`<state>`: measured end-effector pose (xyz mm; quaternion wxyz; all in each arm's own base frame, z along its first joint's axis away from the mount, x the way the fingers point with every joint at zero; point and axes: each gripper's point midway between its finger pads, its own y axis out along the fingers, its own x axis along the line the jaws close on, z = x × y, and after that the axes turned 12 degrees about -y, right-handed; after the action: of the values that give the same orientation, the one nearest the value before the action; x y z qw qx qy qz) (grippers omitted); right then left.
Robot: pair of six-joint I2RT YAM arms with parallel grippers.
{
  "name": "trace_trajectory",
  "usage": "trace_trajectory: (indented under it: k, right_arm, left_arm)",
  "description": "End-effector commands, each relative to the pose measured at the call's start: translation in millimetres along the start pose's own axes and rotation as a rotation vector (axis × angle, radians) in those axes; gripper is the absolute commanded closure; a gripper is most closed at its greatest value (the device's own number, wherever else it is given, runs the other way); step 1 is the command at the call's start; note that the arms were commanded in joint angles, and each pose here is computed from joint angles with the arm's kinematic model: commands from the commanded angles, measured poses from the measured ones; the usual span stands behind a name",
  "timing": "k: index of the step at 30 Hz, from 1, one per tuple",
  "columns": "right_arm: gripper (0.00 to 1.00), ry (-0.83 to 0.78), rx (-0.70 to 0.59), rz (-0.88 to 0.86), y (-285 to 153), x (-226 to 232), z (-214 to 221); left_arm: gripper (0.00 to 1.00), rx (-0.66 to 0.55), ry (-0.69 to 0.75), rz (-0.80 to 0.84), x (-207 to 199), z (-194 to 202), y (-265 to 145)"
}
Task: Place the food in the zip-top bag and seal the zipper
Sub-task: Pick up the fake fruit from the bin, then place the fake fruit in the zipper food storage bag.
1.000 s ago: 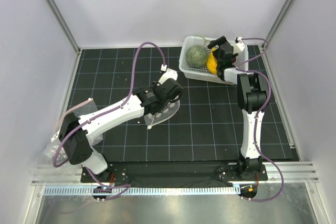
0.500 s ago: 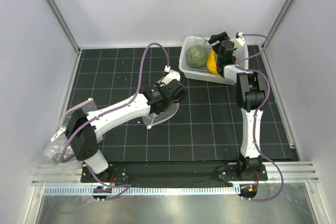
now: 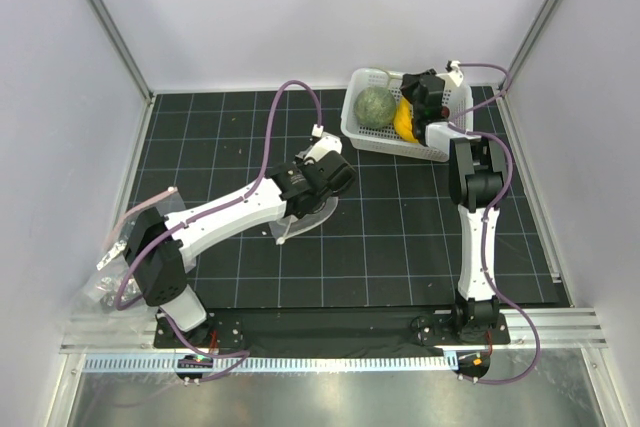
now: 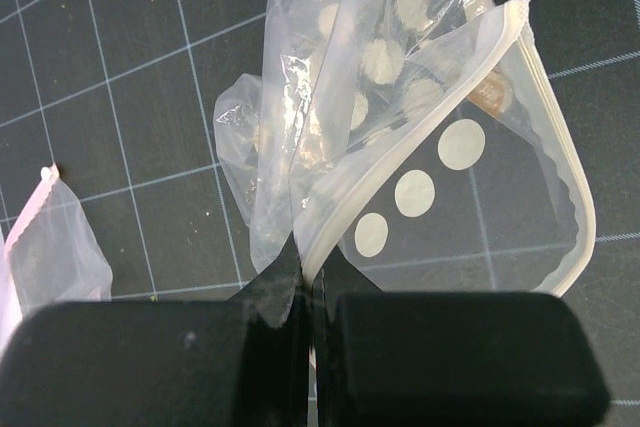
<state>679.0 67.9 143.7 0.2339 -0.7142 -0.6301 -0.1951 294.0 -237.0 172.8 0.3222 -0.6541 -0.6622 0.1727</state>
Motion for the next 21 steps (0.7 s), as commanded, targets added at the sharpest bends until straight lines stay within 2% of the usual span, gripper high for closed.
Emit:
trace_trajectory:
  k: [1, 10, 11, 14, 15, 21]
  right_arm:
    - [0.99, 0.007, -0.069, -0.063, -10.0, 31.1, -47.1]
    - [0.99, -0.039, -0.128, -0.112, -55.2, 65.5, -109.2]
    - [0.99, -0.036, -0.152, -0.143, -67.3, 80.2, -129.8]
    - [0.99, -0.049, -0.162, -0.168, -88.2, 91.8, -148.4]
    - [0.99, -0.046, -0.185, -0.193, -103.3, 103.9, -167.3]
    - [0.99, -0.033, -0.218, -0.212, -167.5, 112.1, -201.1]
  left_arm:
    - [1.00, -0.055, -0.054, 0.000, 5.5, -20.4, -13.2]
    - [1.00, -0.074, -0.045, -0.049, 14.5, -22.6, -12.6]
    - [1.00, -0.076, -0.042, -0.057, 15.5, -22.7, -12.1]
    - [1.00, -0.074, -0.038, -0.064, 15.8, -22.5, -11.4]
    - [1.00, -0.073, -0.038, -0.063, 15.1, -22.3, -11.0]
    - [1.00, -0.048, -0.027, -0.037, 7.0, -18.7, -7.5]
